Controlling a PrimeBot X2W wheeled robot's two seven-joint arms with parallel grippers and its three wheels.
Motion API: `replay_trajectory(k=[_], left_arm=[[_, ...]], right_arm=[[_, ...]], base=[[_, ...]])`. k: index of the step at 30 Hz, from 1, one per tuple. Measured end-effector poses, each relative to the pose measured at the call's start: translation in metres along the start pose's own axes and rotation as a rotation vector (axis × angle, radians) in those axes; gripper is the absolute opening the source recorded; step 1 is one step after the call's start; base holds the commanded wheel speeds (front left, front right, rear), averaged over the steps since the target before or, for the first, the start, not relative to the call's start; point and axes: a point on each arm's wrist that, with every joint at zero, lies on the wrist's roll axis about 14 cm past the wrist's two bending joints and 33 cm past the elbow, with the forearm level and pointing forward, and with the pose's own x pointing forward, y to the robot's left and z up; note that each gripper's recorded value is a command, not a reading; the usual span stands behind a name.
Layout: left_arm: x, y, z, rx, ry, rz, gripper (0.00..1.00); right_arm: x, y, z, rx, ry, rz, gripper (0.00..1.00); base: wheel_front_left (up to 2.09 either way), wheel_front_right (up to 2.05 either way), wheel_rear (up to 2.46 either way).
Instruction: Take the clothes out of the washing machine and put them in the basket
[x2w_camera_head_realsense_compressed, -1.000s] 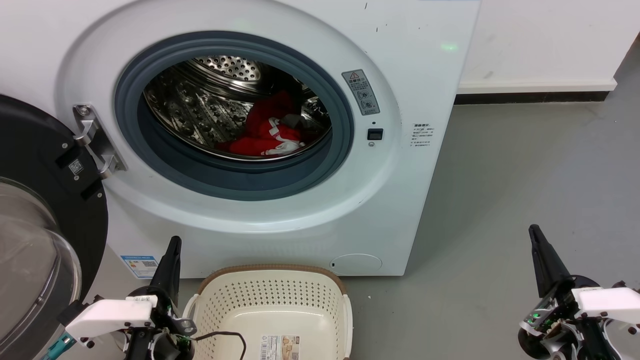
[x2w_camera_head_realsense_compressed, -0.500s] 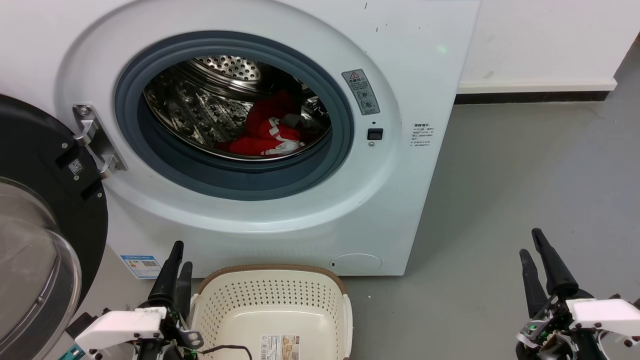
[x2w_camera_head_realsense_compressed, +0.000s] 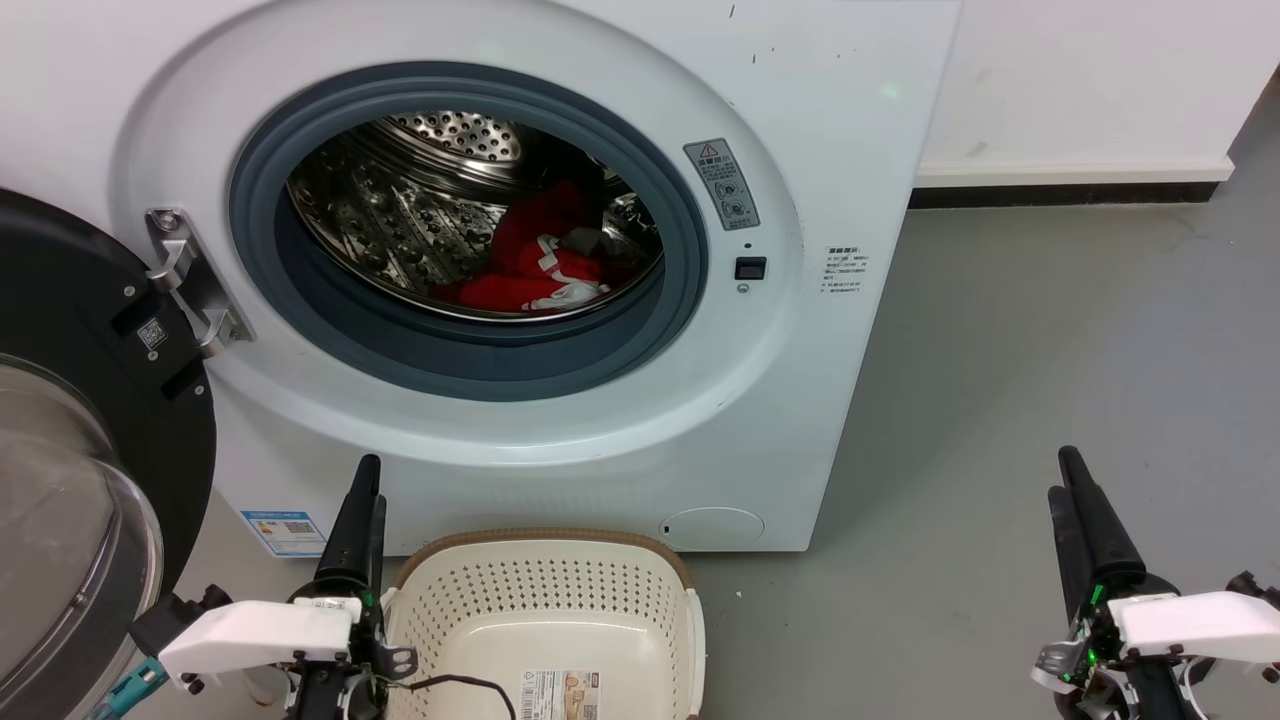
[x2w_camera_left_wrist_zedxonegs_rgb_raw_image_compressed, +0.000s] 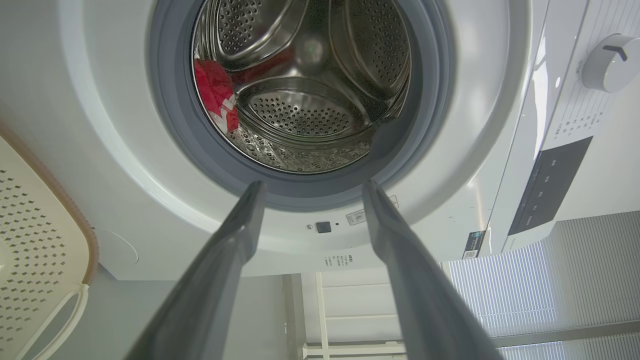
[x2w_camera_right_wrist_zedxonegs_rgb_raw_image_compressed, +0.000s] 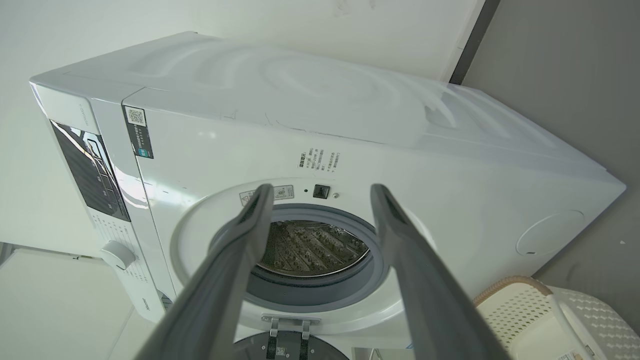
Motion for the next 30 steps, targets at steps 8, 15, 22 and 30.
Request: replay_trajectory(k=[8,15,22,30], left_arm=[[0.001,-0.012,-0.004,0.180,0.004,-0.032,1.00],[0.003,-0.022,-0.011,0.335,0.008,-0.050,1.00],[0.002,-0.024,-0.018,0.485,0.015,-0.057,1.00],[-0.001,-0.020,-0.027,0.642,0.030,-0.053,1.00]], right_arm=[[-0.002,0.008,-0.004,-0.204,0.006,0.026,1.00],[-0.005,0.012,-0.007,-0.373,0.007,0.045,1.00],[-0.005,0.019,-0.013,-0.551,0.015,0.077,1.00],[-0.007,0.018,-0.017,-0.692,0.020,0.087,1.00]], base=[[0.00,0.00,0.00],[0.00,0.00,0.00],[0.00,0.00,0.00],[0.00,0.00,0.00]])
